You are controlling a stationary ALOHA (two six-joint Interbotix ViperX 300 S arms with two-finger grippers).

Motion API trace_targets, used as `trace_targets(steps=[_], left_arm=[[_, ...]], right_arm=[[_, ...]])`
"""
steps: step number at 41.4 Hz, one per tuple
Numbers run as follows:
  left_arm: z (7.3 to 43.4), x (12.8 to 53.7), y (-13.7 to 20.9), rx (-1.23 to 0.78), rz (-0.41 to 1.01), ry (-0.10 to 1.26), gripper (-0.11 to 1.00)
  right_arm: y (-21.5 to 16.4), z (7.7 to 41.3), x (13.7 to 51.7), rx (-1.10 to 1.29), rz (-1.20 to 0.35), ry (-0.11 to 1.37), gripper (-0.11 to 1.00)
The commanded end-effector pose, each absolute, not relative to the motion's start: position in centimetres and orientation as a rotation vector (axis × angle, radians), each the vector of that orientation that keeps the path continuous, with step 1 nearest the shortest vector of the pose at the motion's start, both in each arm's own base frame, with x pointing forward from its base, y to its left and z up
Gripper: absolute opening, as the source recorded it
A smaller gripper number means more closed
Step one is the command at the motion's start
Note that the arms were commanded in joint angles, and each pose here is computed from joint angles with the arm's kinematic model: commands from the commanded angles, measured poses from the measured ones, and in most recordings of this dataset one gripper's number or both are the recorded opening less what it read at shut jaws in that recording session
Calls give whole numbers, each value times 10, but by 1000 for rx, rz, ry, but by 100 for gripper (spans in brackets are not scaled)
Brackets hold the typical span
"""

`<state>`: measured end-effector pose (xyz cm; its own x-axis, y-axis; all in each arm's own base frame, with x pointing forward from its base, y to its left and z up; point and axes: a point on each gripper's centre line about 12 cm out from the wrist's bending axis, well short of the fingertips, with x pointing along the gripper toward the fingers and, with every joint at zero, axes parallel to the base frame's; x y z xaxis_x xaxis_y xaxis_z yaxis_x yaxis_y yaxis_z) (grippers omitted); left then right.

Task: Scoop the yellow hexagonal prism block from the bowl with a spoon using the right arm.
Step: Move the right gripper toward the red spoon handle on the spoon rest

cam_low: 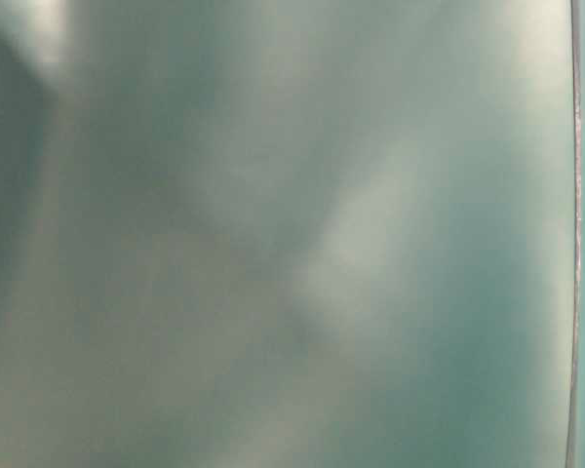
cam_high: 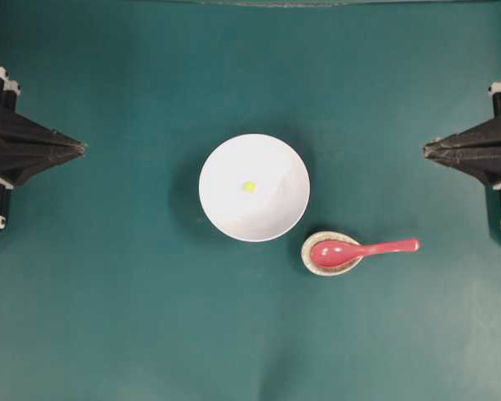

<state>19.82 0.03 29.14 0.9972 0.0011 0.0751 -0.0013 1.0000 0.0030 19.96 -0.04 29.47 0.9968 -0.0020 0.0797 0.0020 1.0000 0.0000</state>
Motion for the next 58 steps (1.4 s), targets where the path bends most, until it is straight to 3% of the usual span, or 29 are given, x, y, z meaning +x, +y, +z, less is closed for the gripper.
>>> trace_targets(steps=[1,17,20,28,32,45,58], left_arm=[[288,202,-1,24,-8,-23,0],[285,202,0,24,0,11,1],[285,202,0,26,0,12,0],[285,202,0,24,0,12,1],[285,202,0,26,0,12,1],[285,202,0,26,0,12,0],[285,202,0,24,0,12,1]], right_arm=[[-1,294,202,-3,-7,-74,0],[-2,265,220,14,-8,23,2],[-1,260,222,18,-5,44,10],[6,244,230,24,23,122,51],[12,235,234,27,47,157,59],[24,188,233,125,60,280,59],[30,153,230,188,39,256,59]])
